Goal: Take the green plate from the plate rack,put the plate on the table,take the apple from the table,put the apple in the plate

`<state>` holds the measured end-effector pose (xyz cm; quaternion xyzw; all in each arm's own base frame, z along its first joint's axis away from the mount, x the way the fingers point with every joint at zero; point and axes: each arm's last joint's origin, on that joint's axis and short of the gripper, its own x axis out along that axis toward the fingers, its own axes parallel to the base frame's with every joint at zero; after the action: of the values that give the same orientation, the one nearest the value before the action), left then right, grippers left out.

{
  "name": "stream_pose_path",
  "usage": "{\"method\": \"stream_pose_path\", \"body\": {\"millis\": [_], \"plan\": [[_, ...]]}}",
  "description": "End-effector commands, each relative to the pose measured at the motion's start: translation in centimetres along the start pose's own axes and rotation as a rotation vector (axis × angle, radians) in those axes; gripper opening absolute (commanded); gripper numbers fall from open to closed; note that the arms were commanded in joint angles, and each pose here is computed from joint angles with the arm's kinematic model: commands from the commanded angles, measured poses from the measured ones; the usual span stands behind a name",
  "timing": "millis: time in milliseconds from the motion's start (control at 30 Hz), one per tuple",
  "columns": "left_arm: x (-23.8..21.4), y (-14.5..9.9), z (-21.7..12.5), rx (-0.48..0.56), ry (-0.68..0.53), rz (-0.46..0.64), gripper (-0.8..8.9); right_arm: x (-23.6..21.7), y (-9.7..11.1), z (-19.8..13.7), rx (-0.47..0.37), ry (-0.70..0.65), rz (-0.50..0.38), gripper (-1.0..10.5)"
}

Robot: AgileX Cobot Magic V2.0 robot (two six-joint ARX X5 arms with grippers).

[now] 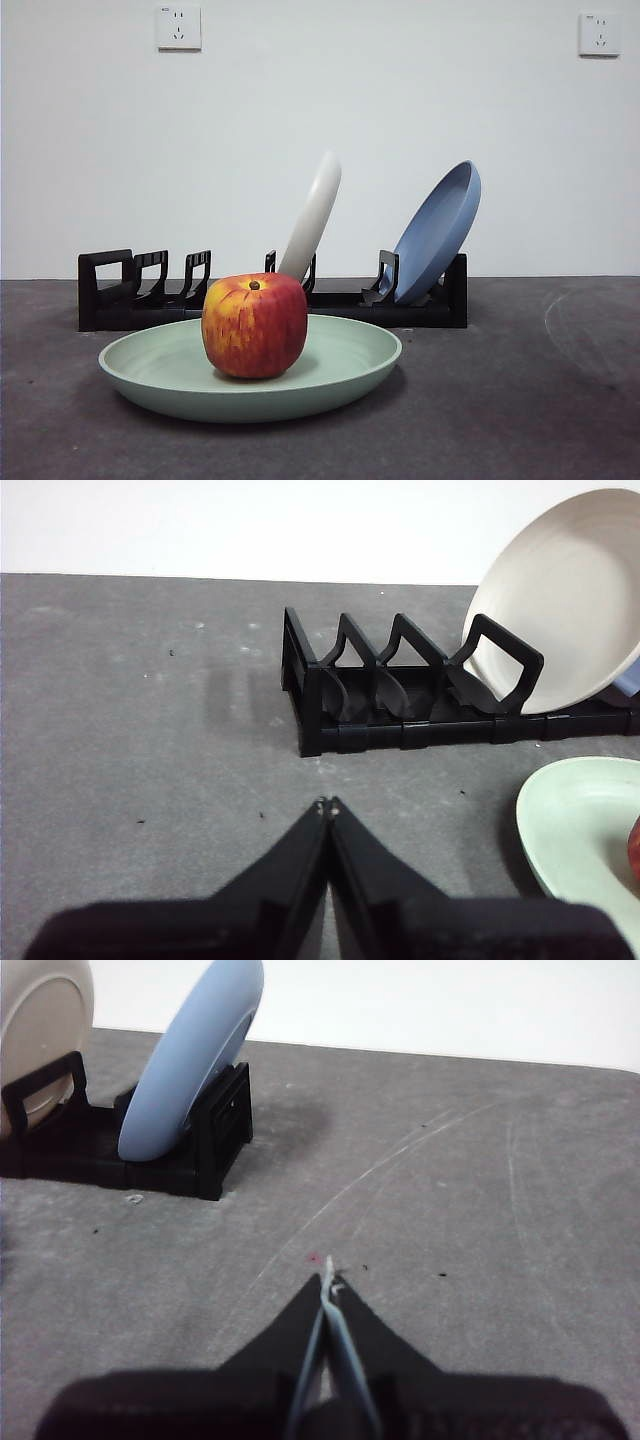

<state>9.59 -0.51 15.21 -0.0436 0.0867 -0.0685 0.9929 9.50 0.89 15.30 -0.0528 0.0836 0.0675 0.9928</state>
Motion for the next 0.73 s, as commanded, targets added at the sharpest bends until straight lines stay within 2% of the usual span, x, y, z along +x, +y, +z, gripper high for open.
{"method": "stream_pose_path", "body": {"millis": [33,733], "plan": [[0.08,0.05,-0.16,0.011,-0.002,0.003,-0.03,0.09,0.01,-0.31,-0.021,0.007,-0.004,-0.2],[0.11,0.06,-0.20,0.011,0.004,0.003,-0.03,0.08,0.01,-0.24,-0.013,0.001,-0.004,-0.2]]}}
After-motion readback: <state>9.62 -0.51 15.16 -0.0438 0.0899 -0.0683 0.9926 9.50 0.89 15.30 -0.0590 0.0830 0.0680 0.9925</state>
